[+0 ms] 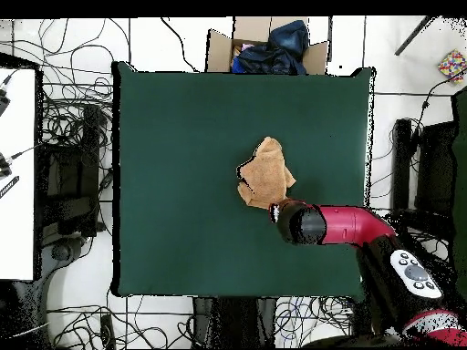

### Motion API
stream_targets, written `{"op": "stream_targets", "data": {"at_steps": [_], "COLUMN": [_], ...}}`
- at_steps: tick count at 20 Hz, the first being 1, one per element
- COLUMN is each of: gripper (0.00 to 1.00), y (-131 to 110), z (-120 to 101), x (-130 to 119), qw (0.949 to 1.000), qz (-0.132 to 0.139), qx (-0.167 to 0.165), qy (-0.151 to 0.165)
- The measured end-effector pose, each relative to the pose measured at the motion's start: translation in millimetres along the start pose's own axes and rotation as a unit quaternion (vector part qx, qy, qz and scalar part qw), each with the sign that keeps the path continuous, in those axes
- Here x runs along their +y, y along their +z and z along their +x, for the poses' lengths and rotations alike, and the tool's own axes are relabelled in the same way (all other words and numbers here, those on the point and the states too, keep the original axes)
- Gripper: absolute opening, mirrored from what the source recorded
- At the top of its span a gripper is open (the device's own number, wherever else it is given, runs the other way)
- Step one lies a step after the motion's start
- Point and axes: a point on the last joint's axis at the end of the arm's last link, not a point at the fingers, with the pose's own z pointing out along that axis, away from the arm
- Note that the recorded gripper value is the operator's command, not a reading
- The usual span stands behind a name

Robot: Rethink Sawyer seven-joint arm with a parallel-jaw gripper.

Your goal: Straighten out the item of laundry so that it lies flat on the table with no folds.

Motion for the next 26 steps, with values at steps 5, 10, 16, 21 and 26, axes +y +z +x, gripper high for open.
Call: {"op": "stream_targets", "data": {"at_steps": [5,10,16,21,26], "gripper": [1.00,1.00,1.00,0.00,0.00], "y": [13,25,27,27,27], "z": [1,-5,-6,-8,-9], "x": [9,17,19,16,17], "qw": [1.0000,0.9998,0.9997,0.9996,0.9995], "qz": [-0.009,-0.010,-0.007,-0.004,-0.002], "qx": [-0.001,-0.011,-0.013,-0.018,-0.019], "qy": [-0.002,-0.014,-0.022,-0.022,-0.024]}}
